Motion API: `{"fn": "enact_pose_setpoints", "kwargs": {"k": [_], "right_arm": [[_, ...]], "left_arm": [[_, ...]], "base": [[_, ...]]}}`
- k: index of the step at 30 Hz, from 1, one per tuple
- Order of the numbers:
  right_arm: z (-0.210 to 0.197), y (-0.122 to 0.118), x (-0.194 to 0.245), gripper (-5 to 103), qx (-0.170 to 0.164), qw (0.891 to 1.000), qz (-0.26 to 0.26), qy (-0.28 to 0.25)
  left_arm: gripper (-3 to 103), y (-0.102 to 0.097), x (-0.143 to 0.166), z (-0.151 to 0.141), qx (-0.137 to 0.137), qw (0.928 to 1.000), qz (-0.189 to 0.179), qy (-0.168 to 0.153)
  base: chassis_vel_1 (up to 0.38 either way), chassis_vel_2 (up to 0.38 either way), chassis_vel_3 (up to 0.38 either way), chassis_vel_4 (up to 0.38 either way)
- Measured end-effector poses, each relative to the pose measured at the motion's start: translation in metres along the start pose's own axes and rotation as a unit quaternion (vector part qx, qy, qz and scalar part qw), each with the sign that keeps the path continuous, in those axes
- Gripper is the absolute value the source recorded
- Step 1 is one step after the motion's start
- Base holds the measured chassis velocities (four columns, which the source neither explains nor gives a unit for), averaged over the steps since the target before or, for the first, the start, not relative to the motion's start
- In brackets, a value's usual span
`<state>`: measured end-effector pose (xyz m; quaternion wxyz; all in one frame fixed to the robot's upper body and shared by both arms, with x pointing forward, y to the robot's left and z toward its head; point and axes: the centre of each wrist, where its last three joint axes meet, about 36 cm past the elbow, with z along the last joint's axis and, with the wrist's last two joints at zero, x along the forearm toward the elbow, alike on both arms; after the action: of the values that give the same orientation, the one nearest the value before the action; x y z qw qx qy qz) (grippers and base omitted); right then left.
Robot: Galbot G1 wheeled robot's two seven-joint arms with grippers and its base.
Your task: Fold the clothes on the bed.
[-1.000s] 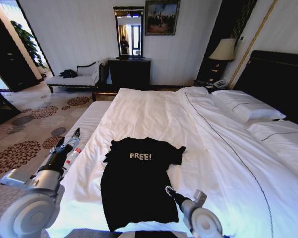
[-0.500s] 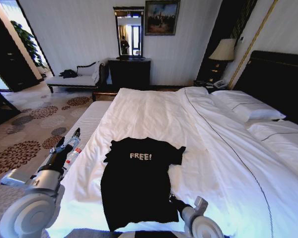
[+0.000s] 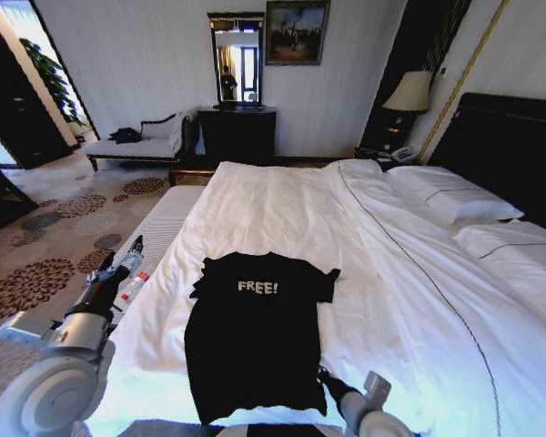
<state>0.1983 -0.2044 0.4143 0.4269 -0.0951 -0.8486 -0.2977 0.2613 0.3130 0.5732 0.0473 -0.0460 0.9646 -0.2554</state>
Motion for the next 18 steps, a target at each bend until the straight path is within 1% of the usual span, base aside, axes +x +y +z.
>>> {"fn": "enact_pose_setpoints", "kwargs": {"k": [4, 5, 7, 8, 9, 10, 11, 12, 14, 15, 17, 18], "right_arm": [[0.001, 0.004, 0.003, 0, -0.012, 1.000, -0.002, -0.004], [0.000, 0.005, 0.003, -3, -0.013, 1.000, -0.002, -0.007], [-0.004, 0.005, 0.006, 8, -0.013, 1.000, 0.004, -0.013], [-0.004, 0.005, 0.006, 8, -0.013, 1.000, 0.004, -0.013], [-0.005, 0.005, 0.008, 14, -0.012, 1.000, 0.009, -0.016], [-0.006, 0.004, 0.011, 14, -0.010, 1.000, 0.015, -0.020], [-0.007, 0.004, 0.013, 19, -0.008, 1.000, 0.019, -0.024], [-0.007, 0.004, 0.013, 19, -0.008, 1.000, 0.019, -0.024], [-0.011, 0.006, 0.018, 30, -0.006, 0.999, 0.022, -0.032], [-0.015, 0.010, 0.024, 35, -0.005, 0.999, 0.020, -0.044], [-0.019, 0.013, 0.029, 35, -0.002, 0.998, 0.018, -0.054], [-0.023, 0.016, 0.035, 40, 0.002, 0.998, 0.016, -0.069]], "left_arm": [[100, 0.000, 0.000, 0.000, 0.000, 1.0000, 0.000, -0.001], [100, 0.000, 0.000, 0.000, -0.001, 1.0000, -0.001, -0.001], [100, 0.001, 0.000, -0.002, -0.003, 1.0000, -0.001, -0.003], [100, 0.001, 0.000, -0.002, -0.003, 1.0000, -0.001, -0.003], [100, 0.001, 0.000, -0.002, -0.004, 1.0000, -0.002, -0.004], [100, 0.001, 0.000, -0.002, -0.005, 1.0000, -0.002, -0.004], [100, 0.001, 0.000, -0.002, -0.005, 1.0000, -0.002, -0.005], [100, 0.001, 0.000, -0.002, -0.005, 1.0000, -0.002, -0.005], [100, 0.000, -0.001, -0.003, -0.006, 1.0000, -0.003, -0.006], [100, -0.001, -0.002, -0.003, -0.012, 0.9999, -0.006, -0.005], [100, -0.001, -0.002, -0.003, -0.016, 0.9998, -0.007, -0.005], [100, -0.002, -0.003, -0.003, -0.021, 0.9997, -0.007, -0.003]], "base": [[0.000, 0.000, 0.000, 0.000], [0.000, 0.000, 0.000, 0.000], [0.000, 0.000, 0.000, 0.000], [0.000, 0.000, 0.000, 0.000], [0.000, 0.000, 0.000, 0.000], [0.000, 0.000, 0.000, 0.000], [0.000, 0.000, 0.000, 0.000], [0.000, 0.000, 0.000, 0.000], [0.000, 0.000, 0.000, 0.000], [0.000, 0.000, 0.000, 0.000], [0.000, 0.000, 0.000, 0.000], [0.000, 0.000, 0.000, 0.000]]}}
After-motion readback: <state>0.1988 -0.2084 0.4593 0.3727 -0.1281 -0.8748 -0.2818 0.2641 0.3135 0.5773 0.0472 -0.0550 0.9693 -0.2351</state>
